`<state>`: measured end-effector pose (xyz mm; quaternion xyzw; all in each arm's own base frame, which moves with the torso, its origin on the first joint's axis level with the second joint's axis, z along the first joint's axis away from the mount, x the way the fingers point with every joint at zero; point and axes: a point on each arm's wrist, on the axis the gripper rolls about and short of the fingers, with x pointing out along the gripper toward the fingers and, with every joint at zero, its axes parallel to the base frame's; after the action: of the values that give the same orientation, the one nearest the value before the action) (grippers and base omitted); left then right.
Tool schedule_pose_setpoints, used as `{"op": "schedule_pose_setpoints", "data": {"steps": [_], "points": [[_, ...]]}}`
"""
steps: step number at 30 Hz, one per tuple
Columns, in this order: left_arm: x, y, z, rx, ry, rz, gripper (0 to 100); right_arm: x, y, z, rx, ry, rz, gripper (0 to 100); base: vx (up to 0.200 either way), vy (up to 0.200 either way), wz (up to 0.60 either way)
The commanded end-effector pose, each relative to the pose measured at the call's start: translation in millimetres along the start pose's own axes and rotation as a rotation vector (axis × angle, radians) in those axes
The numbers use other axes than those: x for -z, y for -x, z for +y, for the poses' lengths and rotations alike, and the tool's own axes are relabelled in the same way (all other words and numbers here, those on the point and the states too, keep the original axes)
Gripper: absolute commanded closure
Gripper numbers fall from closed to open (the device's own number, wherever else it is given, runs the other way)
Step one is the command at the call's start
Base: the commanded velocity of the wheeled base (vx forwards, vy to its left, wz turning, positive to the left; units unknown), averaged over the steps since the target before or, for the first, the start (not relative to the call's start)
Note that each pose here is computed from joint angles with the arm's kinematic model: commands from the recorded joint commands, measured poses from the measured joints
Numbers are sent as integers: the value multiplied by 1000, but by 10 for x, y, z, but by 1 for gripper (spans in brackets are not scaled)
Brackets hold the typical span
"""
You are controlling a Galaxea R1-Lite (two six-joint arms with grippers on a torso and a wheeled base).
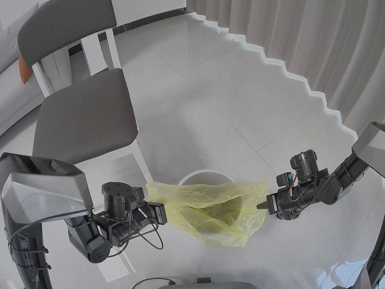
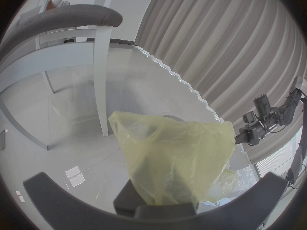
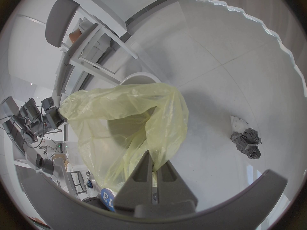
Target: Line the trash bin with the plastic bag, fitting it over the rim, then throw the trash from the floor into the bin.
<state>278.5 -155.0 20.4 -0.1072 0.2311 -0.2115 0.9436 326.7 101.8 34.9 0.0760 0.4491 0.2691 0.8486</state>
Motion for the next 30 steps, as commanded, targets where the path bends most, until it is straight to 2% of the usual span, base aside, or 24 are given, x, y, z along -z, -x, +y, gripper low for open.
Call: {"op": "schedule_pose_setpoints", "data": {"steps": [1, 14, 15, 24, 30], "points": [[28, -142, 47, -6, 4, 2, 100, -11, 0, 26, -3, 7, -4, 100, 0, 0, 0], [108, -274, 93, 1, 5, 22, 100, 59, 137, 7, 10, 18, -2, 100, 0, 0, 0], [97, -270, 89, 2, 5, 17, 100, 67, 152, 2, 12, 19, -4, 0, 0, 0, 0], [77, -245, 82, 12, 6, -12, 100, 89, 411, 32, 22, 37, -62, 0, 0, 0, 0], [73, -285, 82, 11, 6, -19, 100, 14, 564, 223, -5, 96, -118, 0, 0, 0, 0]]}}
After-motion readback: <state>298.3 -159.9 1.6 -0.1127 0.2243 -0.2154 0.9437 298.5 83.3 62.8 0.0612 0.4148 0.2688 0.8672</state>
